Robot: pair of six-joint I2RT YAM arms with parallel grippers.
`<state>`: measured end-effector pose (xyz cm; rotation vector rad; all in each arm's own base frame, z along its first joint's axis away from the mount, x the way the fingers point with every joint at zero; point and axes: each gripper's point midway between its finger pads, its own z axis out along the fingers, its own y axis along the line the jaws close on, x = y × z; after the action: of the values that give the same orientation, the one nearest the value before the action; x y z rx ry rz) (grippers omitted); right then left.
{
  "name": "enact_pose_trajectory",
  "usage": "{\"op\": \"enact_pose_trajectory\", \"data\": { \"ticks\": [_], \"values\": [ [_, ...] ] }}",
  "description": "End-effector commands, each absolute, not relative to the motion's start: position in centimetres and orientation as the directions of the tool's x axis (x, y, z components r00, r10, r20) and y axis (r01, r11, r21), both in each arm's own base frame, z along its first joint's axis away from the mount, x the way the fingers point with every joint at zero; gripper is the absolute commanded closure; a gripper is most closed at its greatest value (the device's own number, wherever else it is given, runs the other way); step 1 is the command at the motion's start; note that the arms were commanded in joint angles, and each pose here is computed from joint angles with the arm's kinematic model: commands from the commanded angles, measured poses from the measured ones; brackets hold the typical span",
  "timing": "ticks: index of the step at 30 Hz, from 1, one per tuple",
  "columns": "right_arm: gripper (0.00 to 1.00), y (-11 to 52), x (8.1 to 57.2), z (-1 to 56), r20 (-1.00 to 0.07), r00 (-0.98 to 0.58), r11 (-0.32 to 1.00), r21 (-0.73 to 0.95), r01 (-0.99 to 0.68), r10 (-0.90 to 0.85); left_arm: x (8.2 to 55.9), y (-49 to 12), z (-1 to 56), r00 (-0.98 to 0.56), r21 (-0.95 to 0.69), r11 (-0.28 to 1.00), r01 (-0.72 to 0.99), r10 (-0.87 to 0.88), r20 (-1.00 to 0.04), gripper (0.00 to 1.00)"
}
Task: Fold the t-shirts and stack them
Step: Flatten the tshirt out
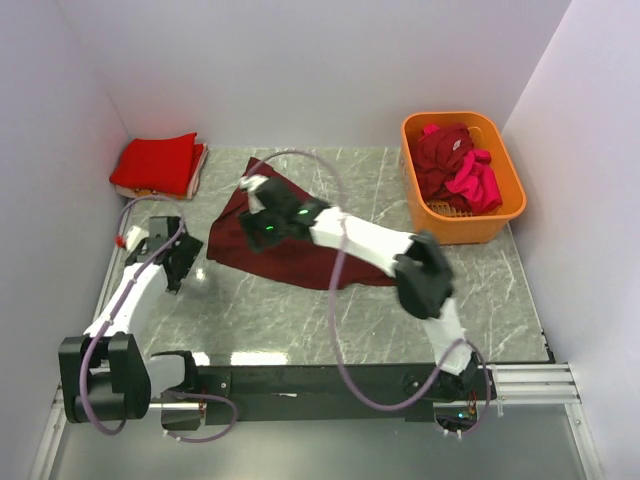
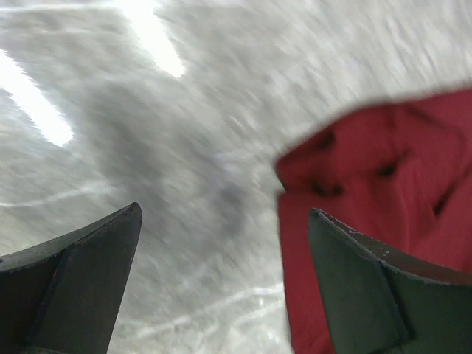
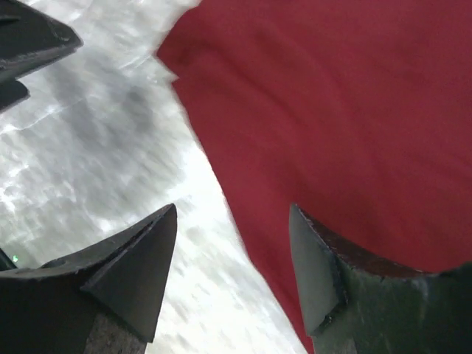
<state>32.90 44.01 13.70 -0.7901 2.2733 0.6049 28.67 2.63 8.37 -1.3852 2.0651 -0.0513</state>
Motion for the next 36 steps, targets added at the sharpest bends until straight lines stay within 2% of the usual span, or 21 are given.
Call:
{"op": "enact_pose_trajectory", "data": {
  "ticks": [1,2,4,5,9,13,17,25,28,29,32,33,36],
  "values": [
    [0.31,49.2,32.3,11.8,-0.687,-0.592,0.655,0.221,-0.723,-0.421,28.9,4.4,8.4,-0.118,-0.456,0.342,-0.822,-0.885,-0.451,0.01],
    [0.31,51.1,33.2,13.8,-0.723,-0.574,0.644,0.236,-0.728,-0.384,28.9,4.6,8.2,-0.106,-0.466,0.329,-0.821,-0.891,-0.442,0.00],
    [0.32,52.6,33.6,10.5,-0.687,-0.606,0.657,0.246,-0.713,-0.400,28.4,5.0,7.4,-0.096,-0.467,0.303,-0.831,-0.904,-0.418,0.01],
    [0.32,53.7,34.2,11.5,-0.710,-0.598,0.649,0.261,-0.714,-0.372,28.4,5.1,7.2,-0.101,-0.466,0.305,-0.830,-0.905,-0.413,0.01],
    [0.33,54.5,34.6,8.5,-0.692,-0.628,0.665,0.285,-0.690,-0.355,28.2,5.0,6.3,-0.132,-0.450,0.312,-0.836,-0.912,-0.389,0.01],
    [0.35,53.3,33.8,5.1,-0.629,-0.670,0.699,0.269,-0.663,-0.394,28.2,5.1,6.3,-0.133,-0.450,0.313,-0.836,-0.912,-0.388,0.01],
    [0.42,52.5,32.4,3.2,-0.583,-0.685,0.706,0.250,-0.662,-0.436,28.0,5.3,6.6,-0.124,-0.456,0.317,-0.832,-0.907,-0.403,0.01],
    [0.43,50.8,29.9,-0.9,-0.493,-0.663,0.709,0.122,-0.695,-0.564,27.7,5.7,7.5,-0.101,-0.465,0.314,-0.828,-0.898,-0.427,0.01],
    [0.66,50.4,29.4,-1.5,-0.472,-0.668,0.712,0.113,-0.693,-0.575,27.7,5.7,7.6,-0.103,-0.470,0.317,-0.823,-0.899,-0.426,0.01],
    [0.76,50.2,29.6,-1.5,-0.479,-0.665,0.718,0.097,-0.689,-0.573,27.9,5.6,7.7,-0.105,-0.477,0.323,-0.817,-0.898,-0.428,0.00],
    [0.97,50.3,30.1,0.0,-0.522,-0.643,0.722,0.073,-0.689,-0.561,28.1,5.2,7.7,-0.121,-0.490,0.337,-0.804,-0.899,-0.420,0.01],
    [1.00,50.5,30.5,1.1,-0.548,-0.636,0.729,0.068,-0.682,-0.543,28.1,5.0,7.7,-0.132,-0.493,0.346,-0.798,-0.899,-0.417,0.01],
    [1.00,51.0,30.9,5.2,-0.614,-0.613,0.729,0.088,-0.679,-0.497,28.2,4.6,7.5,-0.155,-0.500,0.363,-0.786,-0.900,-0.408,0.00]
  ]
}}
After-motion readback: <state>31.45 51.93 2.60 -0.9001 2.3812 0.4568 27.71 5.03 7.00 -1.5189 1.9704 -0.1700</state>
